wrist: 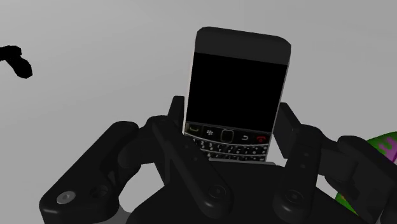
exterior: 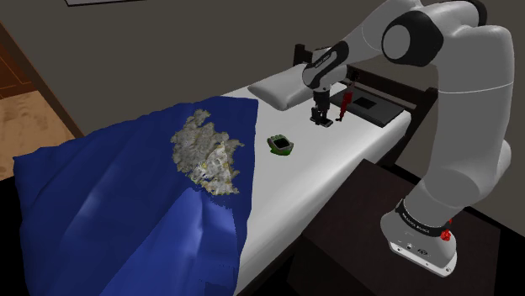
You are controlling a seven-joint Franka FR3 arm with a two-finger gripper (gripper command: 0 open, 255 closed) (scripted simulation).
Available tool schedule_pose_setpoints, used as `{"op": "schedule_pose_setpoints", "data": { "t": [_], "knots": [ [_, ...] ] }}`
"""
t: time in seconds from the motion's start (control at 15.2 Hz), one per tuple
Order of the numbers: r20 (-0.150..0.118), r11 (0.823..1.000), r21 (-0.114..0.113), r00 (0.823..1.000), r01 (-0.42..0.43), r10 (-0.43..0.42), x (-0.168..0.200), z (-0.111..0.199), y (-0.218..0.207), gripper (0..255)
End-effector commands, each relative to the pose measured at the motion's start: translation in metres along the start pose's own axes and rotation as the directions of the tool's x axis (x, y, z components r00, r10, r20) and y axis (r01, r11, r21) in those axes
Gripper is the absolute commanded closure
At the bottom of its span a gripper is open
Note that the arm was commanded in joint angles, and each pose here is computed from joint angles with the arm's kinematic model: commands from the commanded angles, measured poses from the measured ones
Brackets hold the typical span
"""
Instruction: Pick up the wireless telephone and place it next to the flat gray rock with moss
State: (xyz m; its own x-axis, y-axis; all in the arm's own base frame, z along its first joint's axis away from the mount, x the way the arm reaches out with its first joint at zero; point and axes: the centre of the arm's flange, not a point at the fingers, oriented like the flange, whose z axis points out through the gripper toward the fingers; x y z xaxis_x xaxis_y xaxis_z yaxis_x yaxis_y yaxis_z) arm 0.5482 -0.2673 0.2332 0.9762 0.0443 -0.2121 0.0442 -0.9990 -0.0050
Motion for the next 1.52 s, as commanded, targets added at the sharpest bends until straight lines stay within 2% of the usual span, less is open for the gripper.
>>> {"op": "schedule_pose_setpoints", "data": {
  "t": [0.0, 1.45],
  "knots": [
    [0.0, 1.0, 0.0, 1.0, 0.0, 0.0, 0.001, -0.002, -0.023, 255],
    [0.0, 1.0, 0.0, 1.0, 0.0, 0.0, 0.023, -0.005, -0.313, 255]
  ]
}}
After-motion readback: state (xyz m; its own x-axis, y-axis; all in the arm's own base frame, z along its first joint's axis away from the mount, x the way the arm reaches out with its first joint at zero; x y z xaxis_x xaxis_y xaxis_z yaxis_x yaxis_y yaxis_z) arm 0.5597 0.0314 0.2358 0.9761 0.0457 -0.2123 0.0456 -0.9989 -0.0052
